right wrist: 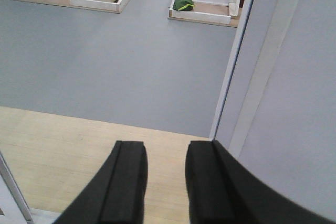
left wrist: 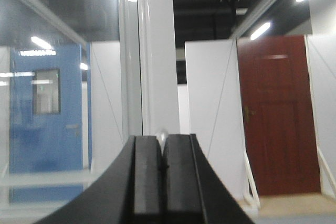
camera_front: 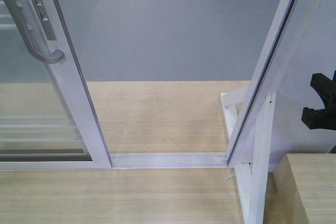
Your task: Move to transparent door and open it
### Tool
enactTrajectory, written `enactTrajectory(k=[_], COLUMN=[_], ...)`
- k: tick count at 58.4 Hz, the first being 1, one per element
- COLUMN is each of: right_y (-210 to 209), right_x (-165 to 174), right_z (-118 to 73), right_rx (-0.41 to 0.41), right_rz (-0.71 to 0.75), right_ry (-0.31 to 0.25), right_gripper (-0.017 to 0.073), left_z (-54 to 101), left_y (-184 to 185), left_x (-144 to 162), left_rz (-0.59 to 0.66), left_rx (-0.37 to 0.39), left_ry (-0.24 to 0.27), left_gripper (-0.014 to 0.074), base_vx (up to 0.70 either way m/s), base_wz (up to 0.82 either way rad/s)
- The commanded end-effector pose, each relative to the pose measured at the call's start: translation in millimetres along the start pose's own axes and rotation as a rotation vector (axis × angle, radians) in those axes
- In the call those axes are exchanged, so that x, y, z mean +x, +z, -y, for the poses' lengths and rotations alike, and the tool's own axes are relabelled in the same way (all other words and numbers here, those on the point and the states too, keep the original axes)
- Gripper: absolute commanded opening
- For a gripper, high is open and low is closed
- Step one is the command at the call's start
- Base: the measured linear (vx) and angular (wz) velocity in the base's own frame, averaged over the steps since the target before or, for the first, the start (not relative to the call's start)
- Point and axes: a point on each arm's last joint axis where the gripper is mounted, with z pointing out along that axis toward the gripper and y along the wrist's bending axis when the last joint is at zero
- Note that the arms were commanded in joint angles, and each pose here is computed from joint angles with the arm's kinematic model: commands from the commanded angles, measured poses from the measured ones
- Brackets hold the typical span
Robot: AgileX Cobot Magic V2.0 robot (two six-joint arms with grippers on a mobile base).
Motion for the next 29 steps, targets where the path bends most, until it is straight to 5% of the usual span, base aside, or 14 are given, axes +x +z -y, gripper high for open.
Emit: enactTrajectory(k=[1, 19, 29], right_y=[-2.9, -2.9, -2.9], right_x=[-13.9, -13.9, -13.9], right_z=[-1.6, -1.7, -1.7], right_rx=[-0.024, -0.025, -0.025], right_rz=[0.08, 0.08, 0.08], right_ry=[-0.03, -0.03, -0.03], right_gripper=[0.0281, 0.0281, 0.0281], left_z=[0.3, 2.0, 2.3], left_y=[0.6, -10.1, -13.3], left_x=[9.6, 93.3, 107.0], left_rz=[0.023, -0.158, -0.264], left_rx=[0.004, 0.004, 0.005], left_ry=[-0.019, -0.017, -0.023], left_gripper=[-0.0006, -0.0006, -0.0006], base_vx=[0.0, 0.0, 0.0], base_wz=[0.0, 0.0, 0.0])
